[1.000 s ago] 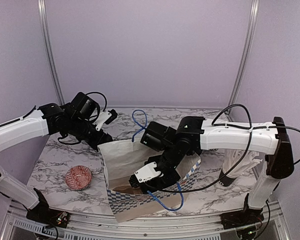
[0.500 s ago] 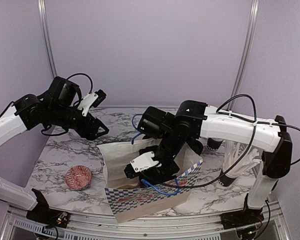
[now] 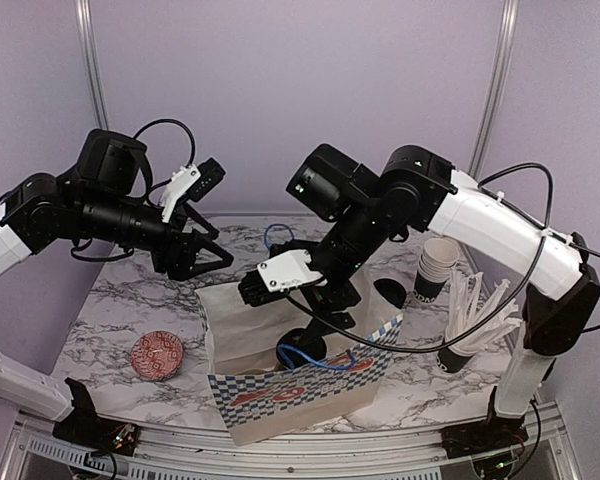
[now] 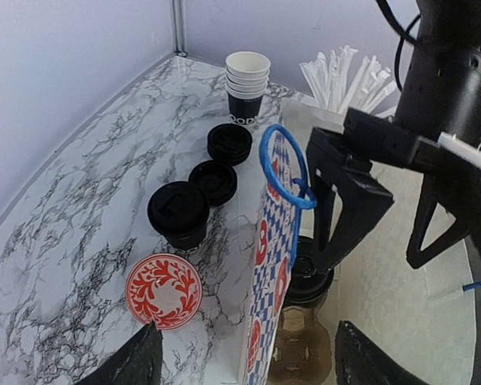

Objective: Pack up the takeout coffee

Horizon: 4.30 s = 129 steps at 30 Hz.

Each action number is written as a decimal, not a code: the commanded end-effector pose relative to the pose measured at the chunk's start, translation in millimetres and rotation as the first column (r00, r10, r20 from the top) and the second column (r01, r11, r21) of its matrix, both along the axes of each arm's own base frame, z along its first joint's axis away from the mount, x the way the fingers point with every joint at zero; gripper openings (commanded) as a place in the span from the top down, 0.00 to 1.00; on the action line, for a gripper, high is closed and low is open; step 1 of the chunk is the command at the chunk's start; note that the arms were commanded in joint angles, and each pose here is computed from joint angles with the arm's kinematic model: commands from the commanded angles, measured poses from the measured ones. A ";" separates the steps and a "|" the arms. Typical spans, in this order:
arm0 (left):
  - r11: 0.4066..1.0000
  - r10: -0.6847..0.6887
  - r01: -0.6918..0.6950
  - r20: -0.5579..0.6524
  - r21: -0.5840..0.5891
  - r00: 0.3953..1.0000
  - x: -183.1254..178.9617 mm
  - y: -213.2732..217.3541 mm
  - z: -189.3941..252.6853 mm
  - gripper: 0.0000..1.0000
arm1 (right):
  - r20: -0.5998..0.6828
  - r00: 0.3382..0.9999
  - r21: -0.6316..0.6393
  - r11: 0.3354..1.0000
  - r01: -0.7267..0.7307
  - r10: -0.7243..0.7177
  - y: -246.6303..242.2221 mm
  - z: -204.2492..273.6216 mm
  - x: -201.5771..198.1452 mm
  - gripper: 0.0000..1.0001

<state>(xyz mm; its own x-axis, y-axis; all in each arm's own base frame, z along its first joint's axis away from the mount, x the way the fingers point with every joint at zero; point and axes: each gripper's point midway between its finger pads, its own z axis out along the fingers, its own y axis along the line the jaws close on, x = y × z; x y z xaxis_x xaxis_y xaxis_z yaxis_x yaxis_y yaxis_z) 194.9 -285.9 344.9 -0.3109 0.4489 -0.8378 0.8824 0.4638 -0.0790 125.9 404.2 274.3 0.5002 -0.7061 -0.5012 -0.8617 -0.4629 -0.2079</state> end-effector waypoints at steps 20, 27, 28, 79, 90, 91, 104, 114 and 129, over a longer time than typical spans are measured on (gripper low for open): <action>0.948 -0.254 0.283 -0.186 0.147 0.949 -22.2 -55.9 -55.6 0.86 | 0.002 0.746 0.466 0.661 0.588 -0.665 -116.1 118.3 249.9 0.06; 0.955 -0.183 0.223 -0.203 0.198 0.962 -28.1 -31.3 -60.4 1.00 | -0.091 0.682 0.326 0.626 0.709 -0.725 -101.1 47.4 287.2 0.11; 0.957 -0.166 0.206 -0.198 0.202 0.966 -28.2 -26.8 -58.5 1.00 | -0.105 0.679 0.312 0.624 0.717 -0.727 -98.8 41.7 289.5 0.12; 0.937 0.103 -0.002 -0.271 0.349 0.957 -12.2 43.7 -76.3 1.00 | -0.137 0.736 -0.146 0.748 0.647 -0.663 -31.1 -120.4 233.3 0.07; 0.937 0.094 0.007 -0.272 0.349 0.958 -13.3 43.6 -77.2 0.99 | -0.130 0.758 -0.177 0.767 0.617 -0.640 -30.7 -128.2 222.6 0.06; 0.937 0.093 0.008 -0.271 0.350 0.958 -13.4 43.6 -77.2 0.99 | -0.128 0.757 -0.184 0.765 0.617 -0.641 -31.2 -131.0 222.3 0.06; 0.935 0.083 0.029 -0.298 0.354 0.951 -16.5 41.8 -85.7 0.98 | -0.137 0.739 -0.209 0.749 0.629 -0.659 -33.3 -134.3 218.9 0.26; 0.947 0.005 0.095 -0.310 0.307 0.951 -3.6 11.9 -84.6 0.96 | -0.126 0.740 0.007 0.745 0.667 -0.661 -50.3 -36.8 224.1 0.34; 0.944 -0.193 0.241 -0.213 0.224 0.958 38.9 -55.8 -53.9 0.94 | -0.001 0.709 0.433 0.639 0.636 -0.705 -118.7 131.8 228.0 0.36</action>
<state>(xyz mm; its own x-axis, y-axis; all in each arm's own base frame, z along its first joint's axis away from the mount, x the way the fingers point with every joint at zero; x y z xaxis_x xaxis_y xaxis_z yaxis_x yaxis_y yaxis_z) 224.2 -326.6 280.8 -0.3883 0.7100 -0.5875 0.9184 0.3507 -0.1831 362.5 290.4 350.8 -0.0648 -0.7089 -0.7023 -0.8862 0.3645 -0.2861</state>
